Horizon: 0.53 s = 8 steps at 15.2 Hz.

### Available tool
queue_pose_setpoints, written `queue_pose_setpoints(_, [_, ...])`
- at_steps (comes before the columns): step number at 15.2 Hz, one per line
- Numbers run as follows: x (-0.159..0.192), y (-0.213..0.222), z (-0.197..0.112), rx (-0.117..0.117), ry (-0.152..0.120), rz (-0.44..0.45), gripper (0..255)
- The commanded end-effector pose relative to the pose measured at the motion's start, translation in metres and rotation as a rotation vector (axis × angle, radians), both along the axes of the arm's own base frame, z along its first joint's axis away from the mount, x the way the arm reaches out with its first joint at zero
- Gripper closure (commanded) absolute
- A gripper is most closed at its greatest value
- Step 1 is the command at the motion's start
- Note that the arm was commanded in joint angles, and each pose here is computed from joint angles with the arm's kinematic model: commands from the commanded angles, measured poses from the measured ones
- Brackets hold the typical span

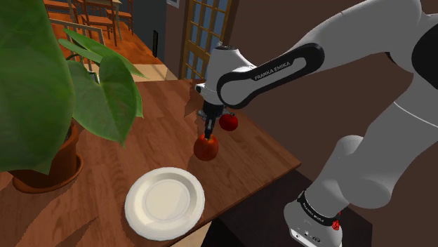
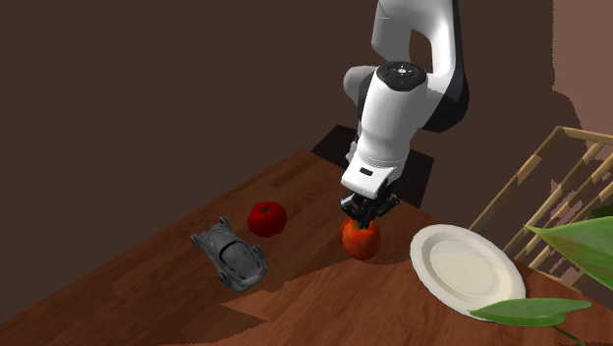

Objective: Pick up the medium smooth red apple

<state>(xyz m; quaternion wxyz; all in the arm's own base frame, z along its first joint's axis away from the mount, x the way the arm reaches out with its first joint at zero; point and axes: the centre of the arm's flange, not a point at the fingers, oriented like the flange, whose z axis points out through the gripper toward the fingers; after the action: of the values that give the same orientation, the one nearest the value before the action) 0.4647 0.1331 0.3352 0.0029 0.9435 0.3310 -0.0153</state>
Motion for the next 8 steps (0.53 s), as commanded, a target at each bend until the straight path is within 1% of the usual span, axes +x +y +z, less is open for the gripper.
queue_pose_setpoints(1, [0.000, 0.000, 0.000, 0.000, 0.000, 0.000, 255])
queue_pose_setpoints(5, [0.000, -0.001, 0.000, 0.000, 0.000, 0.000, 255])
queue_pose_setpoints(8, [0.000, -0.001, 0.015, 0.000, 0.000, 0.000, 255])
